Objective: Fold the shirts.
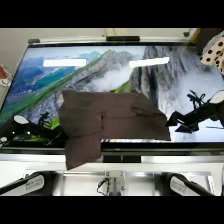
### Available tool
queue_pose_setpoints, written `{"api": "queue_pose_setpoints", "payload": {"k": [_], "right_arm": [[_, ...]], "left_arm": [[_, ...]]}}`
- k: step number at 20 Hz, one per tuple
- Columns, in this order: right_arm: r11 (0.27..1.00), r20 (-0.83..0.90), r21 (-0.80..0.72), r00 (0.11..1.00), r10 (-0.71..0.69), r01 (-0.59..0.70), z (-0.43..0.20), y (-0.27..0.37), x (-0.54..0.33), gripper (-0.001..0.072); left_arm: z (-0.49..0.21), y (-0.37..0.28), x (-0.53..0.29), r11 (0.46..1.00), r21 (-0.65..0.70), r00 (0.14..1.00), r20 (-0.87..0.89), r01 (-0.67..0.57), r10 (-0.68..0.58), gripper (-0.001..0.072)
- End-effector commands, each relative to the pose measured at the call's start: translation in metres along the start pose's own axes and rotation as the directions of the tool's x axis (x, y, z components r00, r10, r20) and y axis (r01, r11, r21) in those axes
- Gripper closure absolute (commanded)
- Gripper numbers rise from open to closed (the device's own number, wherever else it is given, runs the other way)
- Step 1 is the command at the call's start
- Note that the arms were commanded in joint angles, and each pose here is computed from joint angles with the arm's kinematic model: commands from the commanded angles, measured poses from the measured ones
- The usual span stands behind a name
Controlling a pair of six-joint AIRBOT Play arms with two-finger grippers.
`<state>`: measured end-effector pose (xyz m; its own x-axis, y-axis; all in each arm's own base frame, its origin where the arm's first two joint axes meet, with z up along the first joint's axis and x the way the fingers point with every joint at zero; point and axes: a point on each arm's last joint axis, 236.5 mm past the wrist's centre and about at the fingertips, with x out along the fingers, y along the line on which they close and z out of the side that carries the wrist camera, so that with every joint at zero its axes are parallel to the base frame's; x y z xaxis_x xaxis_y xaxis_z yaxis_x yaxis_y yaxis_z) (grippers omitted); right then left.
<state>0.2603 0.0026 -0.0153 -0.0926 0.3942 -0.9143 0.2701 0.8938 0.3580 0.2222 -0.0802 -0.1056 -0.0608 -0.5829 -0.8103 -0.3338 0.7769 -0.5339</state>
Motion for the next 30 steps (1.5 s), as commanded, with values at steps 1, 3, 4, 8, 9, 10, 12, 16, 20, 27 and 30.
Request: {"api": "queue_pose_setpoints", "payload": {"k": [1,3,4,8,9,10,12,16,20,27,30], "right_arm": [[1.000,0.039,0.001,0.999,-0.010,0.010,0.009,-0.003,0.000,0.0104],[0.999,0.061,0.002,0.997,-0.041,0.041,0.014,-0.011,0.000,0.0104],[0.998,0.064,0.005,0.996,-0.059,0.059,0.015,-0.016,0.003,0.0104],[0.994,-0.021,0.047,0.995,-0.095,0.096,-0.007,-0.044,0.039,0.0104],[0.994,-0.053,0.059,0.994,-0.093,0.096,-0.012,-0.049,0.048,0.0104],[0.994,-0.075,0.063,0.993,-0.086,0.091,-0.015,-0.051,0.055,0.0104],[0.994,-0.080,0.065,0.993,-0.081,0.086,-0.009,-0.054,0.064,0.0104],[0.991,-0.004,0.102,0.996,-0.089,0.089,0.014,-0.060,0.072,0.0105],[0.993,-0.027,0.087,0.997,-0.073,0.075,0.016,-0.050,0.086,0.0105],[0.993,0.019,-0.066,0.995,-0.094,0.095,0.033,-0.010,0.089,0.0658],[0.953,0.266,-0.281,0.963,-0.031,0.109,0.068,0.039,0.007,0.0659]], "left_arm": [[-0.012,-0.003,0.014,0.999,0.030,0.999,-0.035,-0.024,0.025,0.0422],[-0.019,-0.004,0.016,0.999,0.038,0.998,-0.061,-0.021,0.024,0.0657],[-0.021,-0.004,0.015,0.999,0.038,0.997,-0.068,-0.020,0.023,0.0677],[-0.025,-0.005,0.015,0.999,0.038,0.996,-0.086,-0.015,0.018,0.0678],[-0.026,-0.006,0.015,0.999,0.038,0.996,-0.090,-0.014,0.017,0.0677],[-0.027,-0.006,0.015,0.999,0.038,0.996,-0.093,-0.013,0.016,0.0678],[-0.031,-0.007,0.014,0.999,0.049,0.994,-0.113,-0.007,0.013,0.0677],[-0.034,-0.008,0.013,0.999,0.051,0.993,-0.121,-0.004,0.010,0.0677],[-0.030,-0.010,0.011,0.998,0.061,0.995,-0.096,-0.006,0.011,0.0678],[-0.001,-0.029,-0.014,0.992,0.129,1.000,-0.005,-0.006,0.006,0.0680],[0.040,-0.089,-0.095,0.949,0.313,0.969,0.241,-0.036,-0.043,0.0681]]}}
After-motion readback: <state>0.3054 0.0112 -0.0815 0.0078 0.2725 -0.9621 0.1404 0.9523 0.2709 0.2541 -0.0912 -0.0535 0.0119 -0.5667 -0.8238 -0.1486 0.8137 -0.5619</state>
